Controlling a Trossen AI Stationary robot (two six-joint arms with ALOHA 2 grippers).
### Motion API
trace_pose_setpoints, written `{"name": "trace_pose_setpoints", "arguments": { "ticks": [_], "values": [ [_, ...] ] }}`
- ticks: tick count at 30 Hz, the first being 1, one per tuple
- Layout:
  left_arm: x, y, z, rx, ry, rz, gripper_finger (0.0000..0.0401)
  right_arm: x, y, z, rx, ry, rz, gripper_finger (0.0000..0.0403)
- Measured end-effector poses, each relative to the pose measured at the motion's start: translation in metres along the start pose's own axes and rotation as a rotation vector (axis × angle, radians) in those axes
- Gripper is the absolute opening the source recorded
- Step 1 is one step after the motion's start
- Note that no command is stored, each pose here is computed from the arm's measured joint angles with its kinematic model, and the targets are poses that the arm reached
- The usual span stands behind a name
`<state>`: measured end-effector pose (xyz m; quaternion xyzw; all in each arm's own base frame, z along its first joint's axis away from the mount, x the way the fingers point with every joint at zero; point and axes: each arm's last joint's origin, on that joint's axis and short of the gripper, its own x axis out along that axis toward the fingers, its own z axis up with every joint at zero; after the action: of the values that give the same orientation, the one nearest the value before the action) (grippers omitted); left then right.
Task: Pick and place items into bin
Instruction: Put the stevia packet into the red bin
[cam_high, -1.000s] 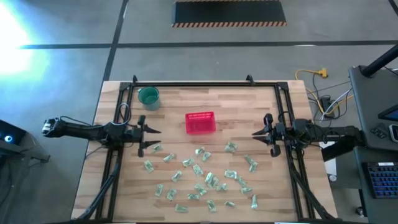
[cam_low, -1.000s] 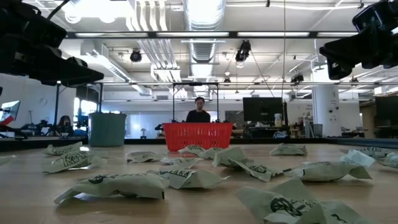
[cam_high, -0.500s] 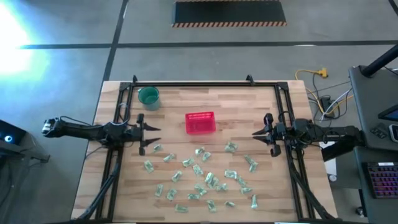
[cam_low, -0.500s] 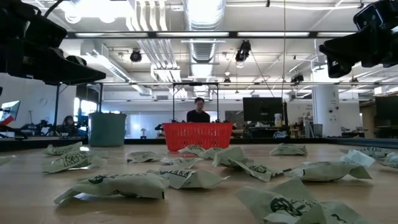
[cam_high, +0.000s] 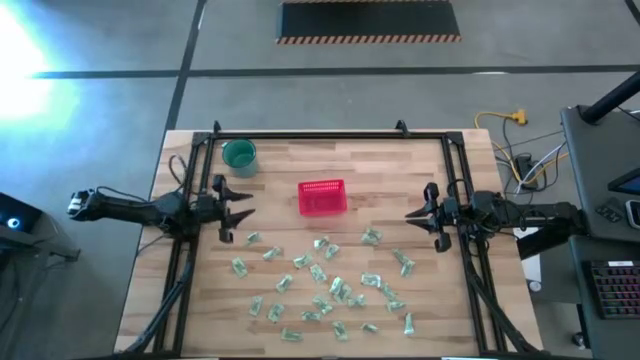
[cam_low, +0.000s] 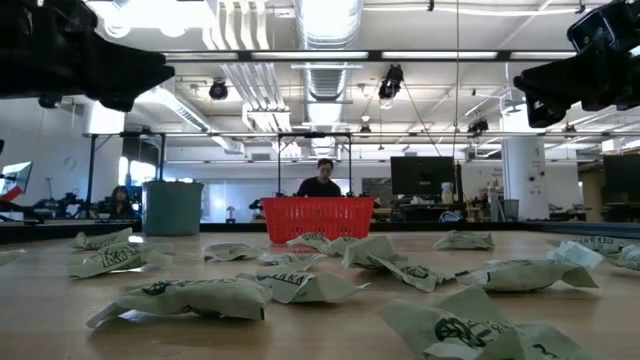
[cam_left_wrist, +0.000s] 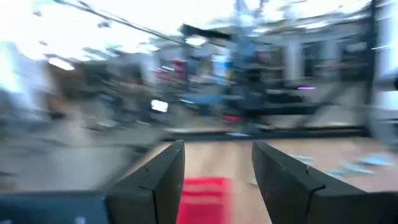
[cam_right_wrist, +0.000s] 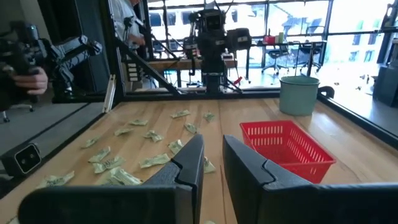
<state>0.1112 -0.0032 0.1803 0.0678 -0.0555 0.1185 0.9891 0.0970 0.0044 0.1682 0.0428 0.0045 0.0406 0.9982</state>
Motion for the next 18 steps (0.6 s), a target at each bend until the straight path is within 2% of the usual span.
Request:
{"name": "trace_pose_setpoints", "arguments": {
  "ticks": [2,4,8,18],
  "values": [
    [-0.0001,0.0027,0.0020,0.071,-0.008,0.081,0.0171,0.0000,0.0000,0.0000,0.000,0.000,0.000,0.0052],
    [-0.0003,0.0042,0.0036,0.089,-0.015,0.126,0.0171,0.0000,0.0000,0.0000,-0.019,0.000,0.000,0.0052],
    [-0.0005,0.0049,0.0063,0.074,-0.041,0.139,0.0171,0.0000,-0.0001,-0.0001,-0.064,0.001,-0.002,0.0052],
    [-0.0005,0.0050,0.0068,0.075,-0.045,0.140,0.0171,0.0002,-0.0001,-0.0002,-0.019,0.003,-0.003,0.0052]
  ]
}}
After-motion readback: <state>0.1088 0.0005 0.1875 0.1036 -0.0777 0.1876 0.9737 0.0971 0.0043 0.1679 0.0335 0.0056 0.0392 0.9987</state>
